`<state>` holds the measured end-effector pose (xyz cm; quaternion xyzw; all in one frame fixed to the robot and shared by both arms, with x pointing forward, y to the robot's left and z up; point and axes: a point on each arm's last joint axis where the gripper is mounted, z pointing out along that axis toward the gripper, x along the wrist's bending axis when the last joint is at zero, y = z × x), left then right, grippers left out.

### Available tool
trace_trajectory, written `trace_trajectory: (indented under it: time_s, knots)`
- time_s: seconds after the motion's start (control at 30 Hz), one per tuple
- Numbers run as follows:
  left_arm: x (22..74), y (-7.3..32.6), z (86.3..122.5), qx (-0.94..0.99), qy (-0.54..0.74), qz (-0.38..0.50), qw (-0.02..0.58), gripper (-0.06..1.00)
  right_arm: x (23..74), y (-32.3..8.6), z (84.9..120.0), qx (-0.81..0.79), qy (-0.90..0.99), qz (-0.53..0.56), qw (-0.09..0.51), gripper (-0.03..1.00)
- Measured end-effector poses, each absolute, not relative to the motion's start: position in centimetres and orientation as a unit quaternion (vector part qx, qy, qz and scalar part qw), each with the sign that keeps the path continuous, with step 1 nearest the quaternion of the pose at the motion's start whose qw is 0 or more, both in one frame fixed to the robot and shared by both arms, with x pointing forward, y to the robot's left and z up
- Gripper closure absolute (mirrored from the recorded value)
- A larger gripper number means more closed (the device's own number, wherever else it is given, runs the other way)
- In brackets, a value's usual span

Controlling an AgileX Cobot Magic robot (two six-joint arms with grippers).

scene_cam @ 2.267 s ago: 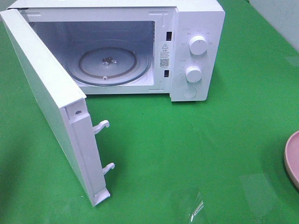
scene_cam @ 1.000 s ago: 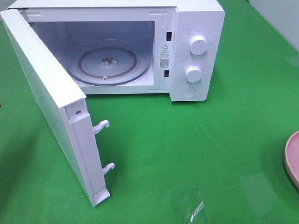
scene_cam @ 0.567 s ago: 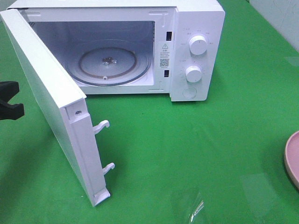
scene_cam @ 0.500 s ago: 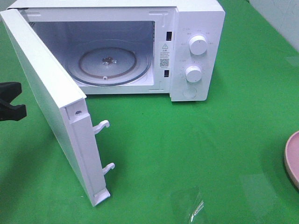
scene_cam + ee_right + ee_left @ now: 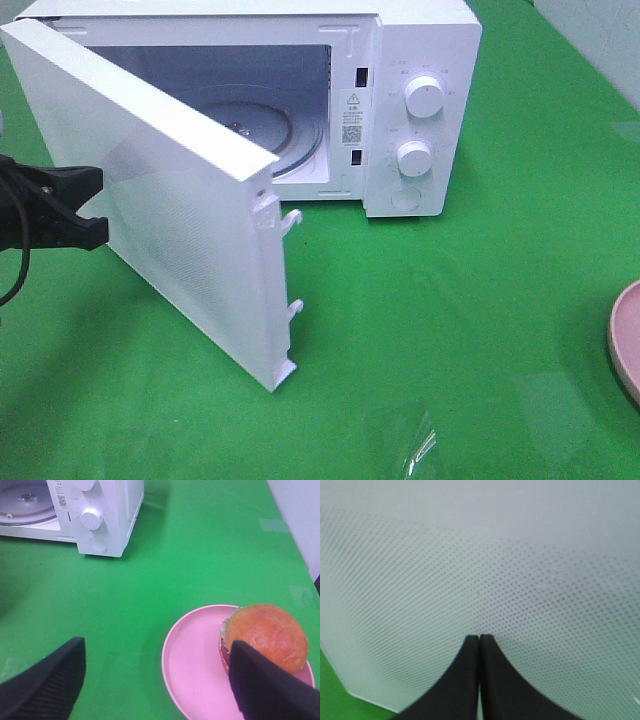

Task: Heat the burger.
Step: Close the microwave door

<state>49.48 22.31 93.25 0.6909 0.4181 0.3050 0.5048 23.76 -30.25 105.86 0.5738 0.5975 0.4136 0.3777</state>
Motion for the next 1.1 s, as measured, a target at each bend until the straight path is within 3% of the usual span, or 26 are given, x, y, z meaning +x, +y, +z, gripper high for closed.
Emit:
trace_trajectory:
  time_s: [1.1]
  knots:
    - [56.1,13.3,94.7,0.692,0.378,0.282,0.547,0.94,23.8,-30.2,105.9,0.574,0.598,0.414,0.378,0.21]
